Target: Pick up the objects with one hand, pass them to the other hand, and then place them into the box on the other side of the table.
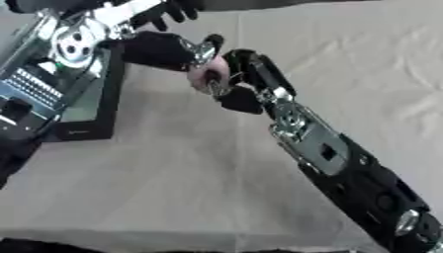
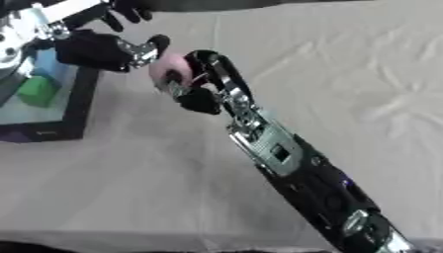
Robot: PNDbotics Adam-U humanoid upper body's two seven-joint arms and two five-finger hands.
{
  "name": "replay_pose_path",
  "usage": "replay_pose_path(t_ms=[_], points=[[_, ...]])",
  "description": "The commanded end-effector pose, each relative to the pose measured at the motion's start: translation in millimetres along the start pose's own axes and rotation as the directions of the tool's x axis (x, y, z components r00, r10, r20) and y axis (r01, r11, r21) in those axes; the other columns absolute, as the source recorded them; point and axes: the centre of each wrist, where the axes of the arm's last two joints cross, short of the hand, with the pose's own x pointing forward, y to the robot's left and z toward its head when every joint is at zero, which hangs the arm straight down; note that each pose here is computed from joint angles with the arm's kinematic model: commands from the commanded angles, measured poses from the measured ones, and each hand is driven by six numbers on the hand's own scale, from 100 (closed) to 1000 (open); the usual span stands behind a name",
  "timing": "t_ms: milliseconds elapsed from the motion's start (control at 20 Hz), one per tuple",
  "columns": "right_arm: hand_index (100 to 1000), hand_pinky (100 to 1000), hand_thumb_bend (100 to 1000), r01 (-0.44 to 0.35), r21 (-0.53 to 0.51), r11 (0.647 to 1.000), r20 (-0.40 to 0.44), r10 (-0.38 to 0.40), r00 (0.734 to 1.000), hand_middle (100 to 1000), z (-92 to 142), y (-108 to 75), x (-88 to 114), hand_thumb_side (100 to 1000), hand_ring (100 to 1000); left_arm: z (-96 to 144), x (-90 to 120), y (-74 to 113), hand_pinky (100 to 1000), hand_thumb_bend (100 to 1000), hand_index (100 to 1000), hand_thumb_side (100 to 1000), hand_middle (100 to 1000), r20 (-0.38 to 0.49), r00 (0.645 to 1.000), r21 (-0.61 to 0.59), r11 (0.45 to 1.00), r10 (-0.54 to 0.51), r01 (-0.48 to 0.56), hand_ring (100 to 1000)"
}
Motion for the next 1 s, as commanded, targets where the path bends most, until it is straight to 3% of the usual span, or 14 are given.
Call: replay_pose_path(t_ms=[50,250,500,800,1000], points=[[527,614,100,-0.004,-0.003,1.0,0.041,0.005,0.999,495,-3,0.9,7,100,591,-3,2,3.7,830,283,876,476,785,-0.041,0.998,-0.014,0.999,-0.052,0.051,849],[527,615,100,-0.012,-0.002,1.0,0.048,0.012,0.999,496,-3,1.1,6,100,592,-8,-2,1.6,851,373,874,462,772,-0.102,0.992,-0.071,0.995,-0.081,0.074,859],[528,617,100,-0.03,-0.005,1.0,0.07,0.03,0.997,497,-2,1.1,6,100,593,-11,-3,2.0,860,423,872,365,775,-0.143,0.985,-0.118,0.99,-0.096,0.08,864],[524,614,100,-0.044,-0.012,0.999,0.108,0.045,0.993,497,-1,4.0,4,100,593,-18,-2,-2.2,871,398,890,232,785,-0.176,0.976,-0.143,0.984,-0.132,0.107,871],[522,612,100,-0.051,-0.01,0.999,0.136,0.052,0.989,496,-1,6.6,2,100,594,-25,-3,-7.7,872,392,897,221,788,-0.188,0.97,-0.156,0.98,-0.153,0.125,873]])
